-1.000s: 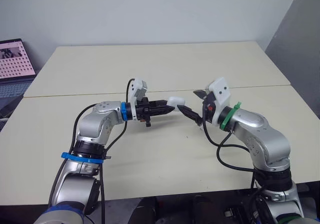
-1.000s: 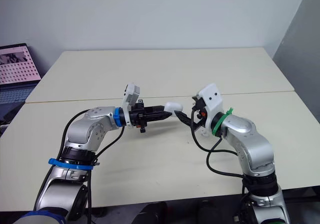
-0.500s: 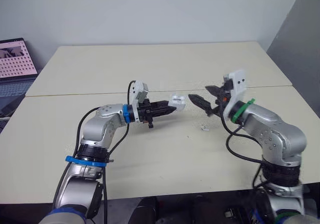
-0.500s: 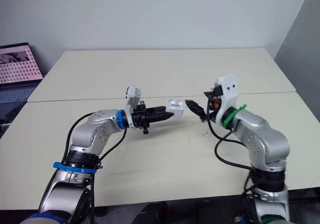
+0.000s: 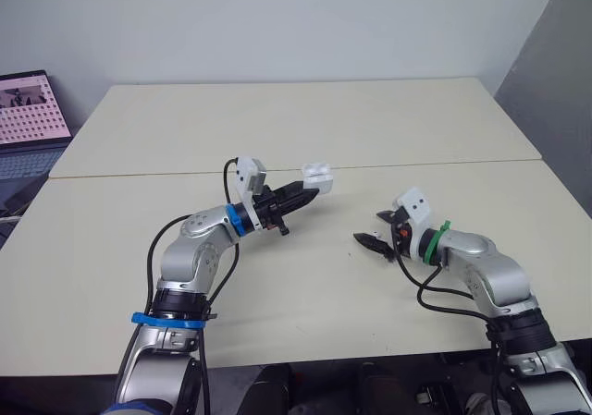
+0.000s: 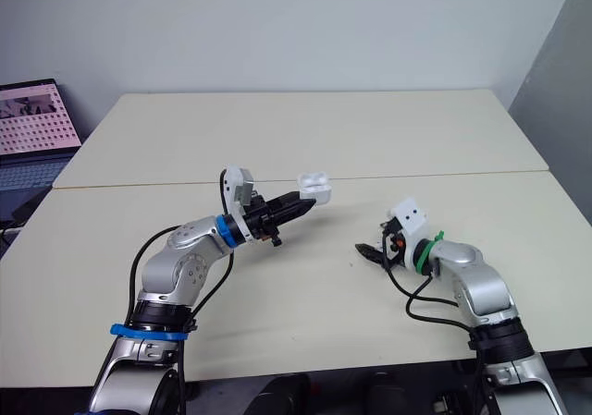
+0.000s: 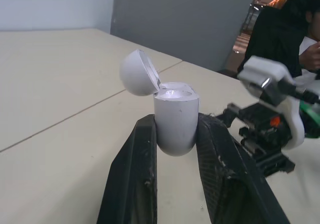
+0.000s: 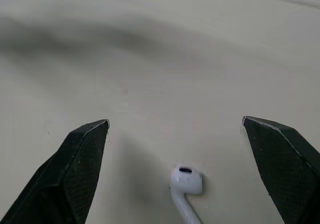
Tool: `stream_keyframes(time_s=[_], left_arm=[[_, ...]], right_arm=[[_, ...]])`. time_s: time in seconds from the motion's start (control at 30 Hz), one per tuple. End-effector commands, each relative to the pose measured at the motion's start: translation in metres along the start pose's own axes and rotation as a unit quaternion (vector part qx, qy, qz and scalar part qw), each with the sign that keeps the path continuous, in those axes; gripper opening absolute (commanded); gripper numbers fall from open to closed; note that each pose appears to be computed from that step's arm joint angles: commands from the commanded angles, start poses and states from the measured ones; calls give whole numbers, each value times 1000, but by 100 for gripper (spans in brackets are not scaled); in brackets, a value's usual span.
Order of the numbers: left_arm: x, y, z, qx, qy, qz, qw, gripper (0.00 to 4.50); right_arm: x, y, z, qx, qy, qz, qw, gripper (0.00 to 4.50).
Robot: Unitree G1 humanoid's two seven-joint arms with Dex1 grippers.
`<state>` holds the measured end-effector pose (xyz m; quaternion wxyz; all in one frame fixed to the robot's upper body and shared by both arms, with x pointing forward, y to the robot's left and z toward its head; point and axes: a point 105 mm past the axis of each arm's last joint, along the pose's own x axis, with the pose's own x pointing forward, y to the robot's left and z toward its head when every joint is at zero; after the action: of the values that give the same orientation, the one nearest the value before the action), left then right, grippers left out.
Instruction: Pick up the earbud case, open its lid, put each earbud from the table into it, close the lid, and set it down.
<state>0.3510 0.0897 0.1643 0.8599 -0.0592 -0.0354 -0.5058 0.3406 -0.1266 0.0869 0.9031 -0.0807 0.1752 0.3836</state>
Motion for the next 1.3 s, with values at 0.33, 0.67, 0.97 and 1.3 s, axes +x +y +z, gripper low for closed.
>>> stream_keyframes(time_s=[0.33, 0.67, 0.97, 1.3], left_arm=[[-3, -3, 14, 20, -19, 4, 1000, 73], [4, -1, 16, 23, -23, 2, 999, 73], [7, -6, 3, 18, -25, 4, 1000, 73], [7, -4, -7, 28, -11, 15, 999, 73]], right_arm=[[-12, -4, -19, -27, 48, 8, 998, 245], [-23, -2, -1, -45, 37, 36, 998, 41], [-114, -33, -19, -166, 235, 93, 953, 41], [-174, -87, -61, -170, 375, 48, 910, 76]])
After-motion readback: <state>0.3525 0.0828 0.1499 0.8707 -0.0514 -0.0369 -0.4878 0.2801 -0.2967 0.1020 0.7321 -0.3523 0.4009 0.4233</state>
